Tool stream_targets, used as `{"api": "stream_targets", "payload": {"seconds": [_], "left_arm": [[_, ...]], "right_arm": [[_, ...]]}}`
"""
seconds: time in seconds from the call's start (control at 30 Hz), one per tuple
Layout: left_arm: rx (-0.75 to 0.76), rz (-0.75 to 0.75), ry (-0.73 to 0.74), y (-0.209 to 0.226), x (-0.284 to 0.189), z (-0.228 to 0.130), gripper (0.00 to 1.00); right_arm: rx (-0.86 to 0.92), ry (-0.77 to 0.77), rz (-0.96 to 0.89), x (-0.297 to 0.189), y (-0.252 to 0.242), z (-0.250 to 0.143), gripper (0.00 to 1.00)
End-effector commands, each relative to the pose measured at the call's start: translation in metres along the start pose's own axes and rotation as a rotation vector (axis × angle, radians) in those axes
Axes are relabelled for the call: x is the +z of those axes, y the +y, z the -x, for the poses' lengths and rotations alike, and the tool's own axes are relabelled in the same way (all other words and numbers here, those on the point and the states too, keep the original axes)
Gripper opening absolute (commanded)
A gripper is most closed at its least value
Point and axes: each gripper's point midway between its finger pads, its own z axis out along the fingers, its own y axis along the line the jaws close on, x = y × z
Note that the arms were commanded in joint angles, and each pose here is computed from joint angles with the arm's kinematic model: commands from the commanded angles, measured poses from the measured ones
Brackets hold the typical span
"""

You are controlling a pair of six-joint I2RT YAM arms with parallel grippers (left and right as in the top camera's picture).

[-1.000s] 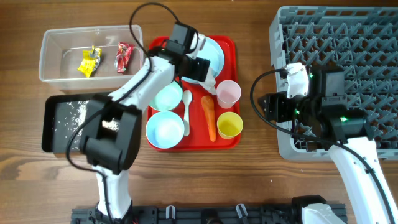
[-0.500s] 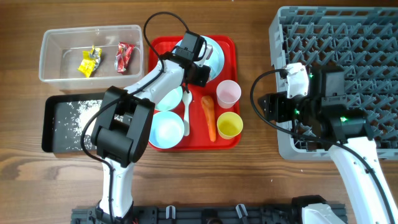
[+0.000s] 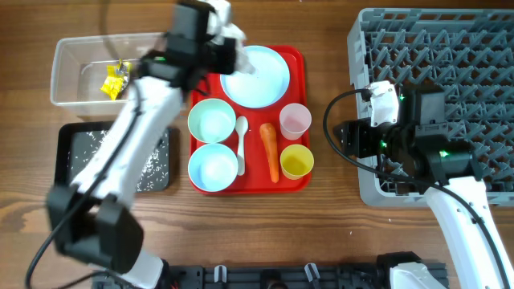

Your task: Sort waste into correct bins and load items into the dishwasher rack

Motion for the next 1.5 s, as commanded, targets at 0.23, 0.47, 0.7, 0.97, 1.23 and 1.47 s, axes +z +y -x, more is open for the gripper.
{"api": "stream_targets", "payload": {"seconds": [0.23, 0.47, 0.7, 0.97, 1.23, 1.47], "left_arm": [[-0.290, 0.302, 0.103, 0.155, -0.044, -0.033, 0.04], [-0.358, 0.350, 0.177, 0.198, -0.012, -0.061, 0.47], [-0.408, 0.334, 0.186, 0.203, 0.011, -0.068, 1.00], [-0.407, 0.217, 0.177, 0.167, -0.015, -0.056, 1.00], [-0.375, 0.216, 0.150, 0.139, -0.062, -0.046, 1.00], [-0.390, 0.244, 0.162, 0.149, -0.063, -0.051, 1.00]], "right_arm": [[-0.001, -0.023, -0.005, -0.003, 0.001, 0.009, 0.77], [-0.001, -0.024, -0.005, -0.003, 0.001, 0.009, 0.77], [-0.002, -0.027, -0.003, -0.003, 0.001, 0.010, 0.83], [-0.053, -0.117, 0.228, -0.010, 0.041, 0.032, 1.00], [-0.057, -0.166, 0.289, -0.015, 0.065, 0.048, 0.99], [-0.162, -0.150, 0.150, -0.010, 0.098, 0.057, 0.99]]}}
